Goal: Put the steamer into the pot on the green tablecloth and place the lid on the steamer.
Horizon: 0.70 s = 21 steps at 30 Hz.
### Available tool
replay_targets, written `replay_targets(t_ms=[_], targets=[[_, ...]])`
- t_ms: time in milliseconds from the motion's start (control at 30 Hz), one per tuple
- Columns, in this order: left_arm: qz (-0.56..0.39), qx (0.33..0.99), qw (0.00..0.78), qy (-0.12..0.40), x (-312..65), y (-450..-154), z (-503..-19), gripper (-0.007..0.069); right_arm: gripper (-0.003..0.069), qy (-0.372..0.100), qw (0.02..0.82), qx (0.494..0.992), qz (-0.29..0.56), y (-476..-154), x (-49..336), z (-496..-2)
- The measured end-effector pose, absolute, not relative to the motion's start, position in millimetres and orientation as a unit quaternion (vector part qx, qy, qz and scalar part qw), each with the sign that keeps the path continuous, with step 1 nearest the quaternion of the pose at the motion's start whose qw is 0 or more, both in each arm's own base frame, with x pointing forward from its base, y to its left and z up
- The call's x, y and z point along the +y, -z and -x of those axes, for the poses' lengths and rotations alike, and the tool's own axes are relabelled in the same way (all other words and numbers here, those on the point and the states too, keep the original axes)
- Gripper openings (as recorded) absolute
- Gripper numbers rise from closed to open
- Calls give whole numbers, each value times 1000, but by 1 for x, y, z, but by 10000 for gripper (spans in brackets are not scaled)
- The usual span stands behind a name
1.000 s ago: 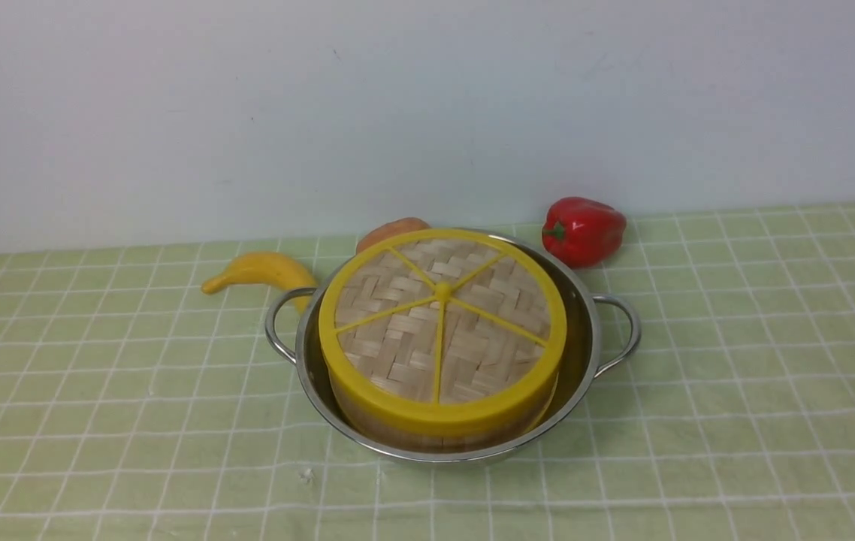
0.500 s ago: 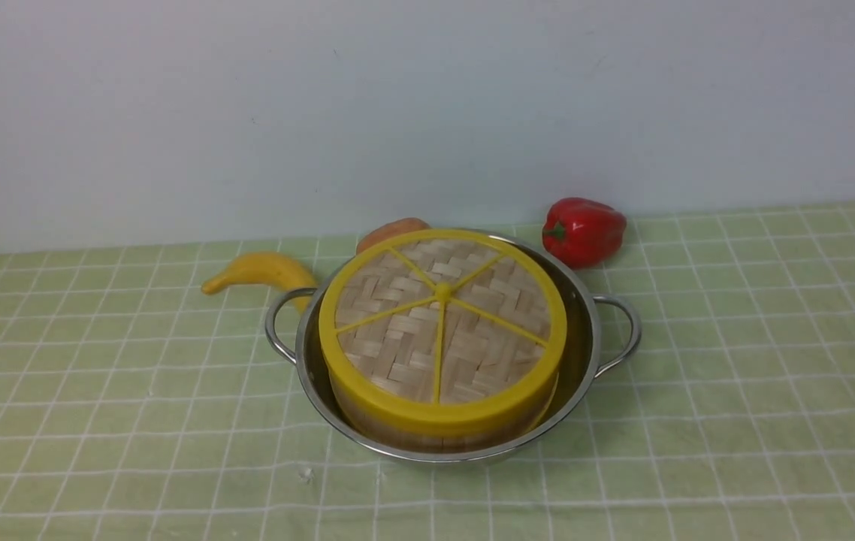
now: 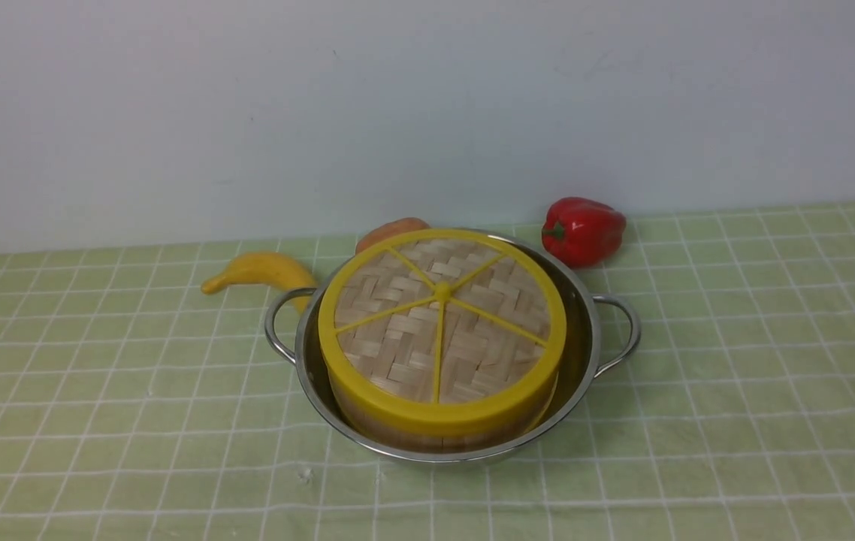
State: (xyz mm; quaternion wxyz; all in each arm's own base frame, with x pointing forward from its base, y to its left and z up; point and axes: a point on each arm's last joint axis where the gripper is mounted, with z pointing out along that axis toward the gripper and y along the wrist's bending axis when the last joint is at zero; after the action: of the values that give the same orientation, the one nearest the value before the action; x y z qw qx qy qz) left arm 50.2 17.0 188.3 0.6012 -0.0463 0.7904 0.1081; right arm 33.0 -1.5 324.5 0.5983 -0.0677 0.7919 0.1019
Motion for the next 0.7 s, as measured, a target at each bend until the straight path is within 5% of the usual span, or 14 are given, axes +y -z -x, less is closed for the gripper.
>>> replay_targets(t_ms=[267, 467, 700], targets=[[46, 790, 602, -108, 17, -188, -50, 102, 184, -49, 637, 769, 7, -317, -8, -30], [46, 789, 603, -108, 17, -189, -50, 117, 205, -16, 709, 705, -11, -259, -4, -43], [45, 786, 607, -107, 17, -190, -50, 128, 226, -13, 702, 712, -8, -204, 0, -57]])
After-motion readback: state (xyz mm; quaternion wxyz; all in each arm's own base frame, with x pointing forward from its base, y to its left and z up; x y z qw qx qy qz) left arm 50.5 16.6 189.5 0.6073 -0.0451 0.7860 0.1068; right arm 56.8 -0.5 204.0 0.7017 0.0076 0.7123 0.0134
